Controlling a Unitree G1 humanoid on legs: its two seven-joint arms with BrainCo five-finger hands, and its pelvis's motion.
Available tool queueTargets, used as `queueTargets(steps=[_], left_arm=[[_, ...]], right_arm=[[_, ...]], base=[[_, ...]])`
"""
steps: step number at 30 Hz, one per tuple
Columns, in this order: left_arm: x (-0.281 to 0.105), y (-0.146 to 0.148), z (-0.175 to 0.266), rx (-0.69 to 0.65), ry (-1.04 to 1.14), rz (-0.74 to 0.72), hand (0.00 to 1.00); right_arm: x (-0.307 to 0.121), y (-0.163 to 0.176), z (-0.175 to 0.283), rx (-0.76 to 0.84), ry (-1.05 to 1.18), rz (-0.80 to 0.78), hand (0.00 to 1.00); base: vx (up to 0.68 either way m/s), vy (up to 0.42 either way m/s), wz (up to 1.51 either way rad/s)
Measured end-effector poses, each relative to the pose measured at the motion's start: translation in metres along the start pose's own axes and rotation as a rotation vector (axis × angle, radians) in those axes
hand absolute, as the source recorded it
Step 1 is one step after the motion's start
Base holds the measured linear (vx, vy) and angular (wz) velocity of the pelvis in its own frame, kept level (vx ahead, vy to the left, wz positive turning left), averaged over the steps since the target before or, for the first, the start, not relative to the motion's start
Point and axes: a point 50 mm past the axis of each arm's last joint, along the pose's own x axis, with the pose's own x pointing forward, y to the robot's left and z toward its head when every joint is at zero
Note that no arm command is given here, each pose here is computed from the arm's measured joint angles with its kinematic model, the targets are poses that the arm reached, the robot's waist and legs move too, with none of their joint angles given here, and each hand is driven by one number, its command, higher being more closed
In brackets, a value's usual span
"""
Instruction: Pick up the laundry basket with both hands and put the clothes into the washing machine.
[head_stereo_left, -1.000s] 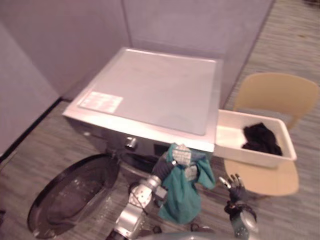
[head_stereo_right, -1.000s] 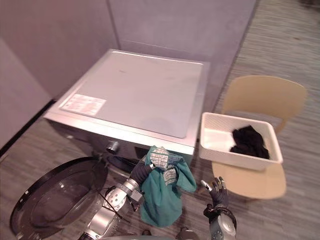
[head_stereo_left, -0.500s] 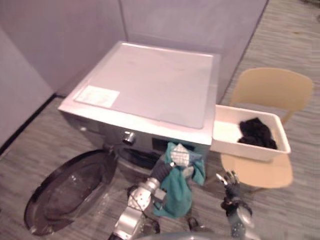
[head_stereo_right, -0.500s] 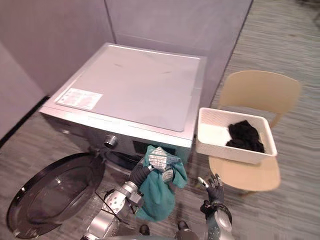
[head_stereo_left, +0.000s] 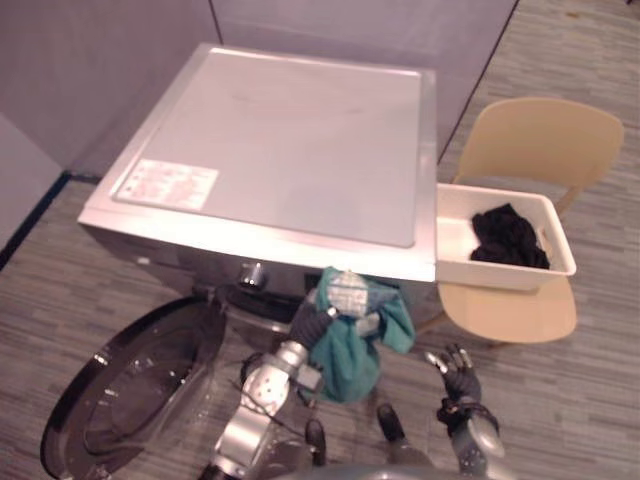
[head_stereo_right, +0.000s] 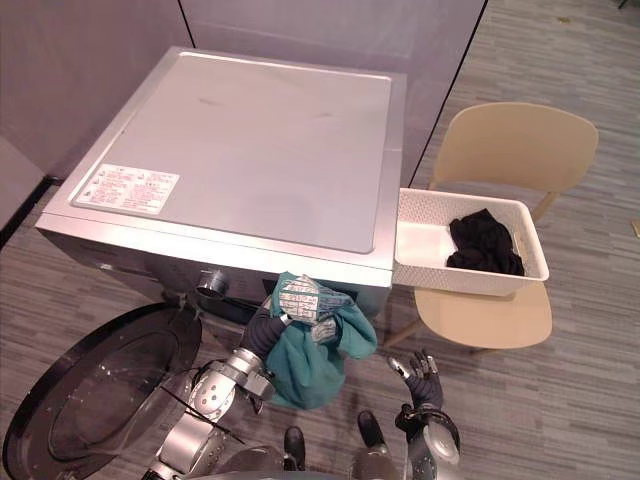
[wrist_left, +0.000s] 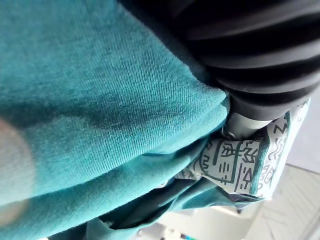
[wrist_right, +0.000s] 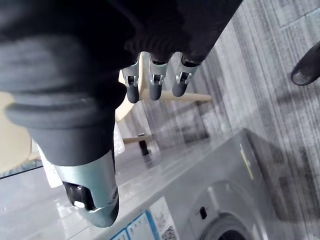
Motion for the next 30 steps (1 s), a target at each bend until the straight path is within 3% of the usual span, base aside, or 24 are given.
queueTargets(steps=[4, 9, 10, 14, 20, 25, 26, 28, 30], left_arm=[[0.0, 0.033, -0.015, 0.016, 0.067, 0.162, 1.0], [0.002, 0.096, -0.022, 0.012, 0.109, 0.505, 1.0], [0.007, 0.115, -0.017, -0.031, 0.084, 0.625, 1.0], [0.022, 0.131, -0.004, -0.137, 0.022, 0.764, 1.0], [0.074, 0.13, 0.038, -0.284, -0.127, 0.762, 1.0], [0.11, 0.162, 0.111, -0.319, -0.273, 0.79, 1.0], [0.116, 0.176, 0.15, -0.328, -0.359, 0.795, 1.0], [0.115, 0.189, 0.178, -0.267, -0.399, 0.804, 1.0], [0.11, 0.202, 0.205, -0.309, -0.465, 0.837, 1.0]], right_arm=[[0.001, 0.001, 0.001, 0.0, -0.001, 0.004, 0.0], [0.009, 0.01, 0.014, 0.003, -0.047, 0.03, 0.0], [0.01, 0.016, 0.026, 0.015, -0.097, 0.052, 0.0], [0.012, 0.03, 0.054, 0.043, -0.212, 0.085, 0.0], [0.014, 0.047, 0.087, 0.086, -0.346, 0.129, 0.0], [0.017, 0.056, 0.099, 0.11, -0.39, 0.137, 0.0], [0.016, 0.057, 0.104, 0.123, -0.412, 0.148, 0.0], [0.014, 0.059, 0.108, 0.13, -0.431, 0.158, 0.0], [0.013, 0.061, 0.112, 0.144, -0.444, 0.169, 0.0]], base=[[-0.17, -0.042, 0.13], [-0.15, -0.107, 0.16], [-0.07, -0.162, 0.11], [-0.01, -0.17, 0.06], [-0.03, -0.125, 0.03], [-0.02, -0.044, -0.13], [0.0, -0.035, -0.18], [0.01, -0.027, -0.26], [0.02, -0.025, -0.29]])
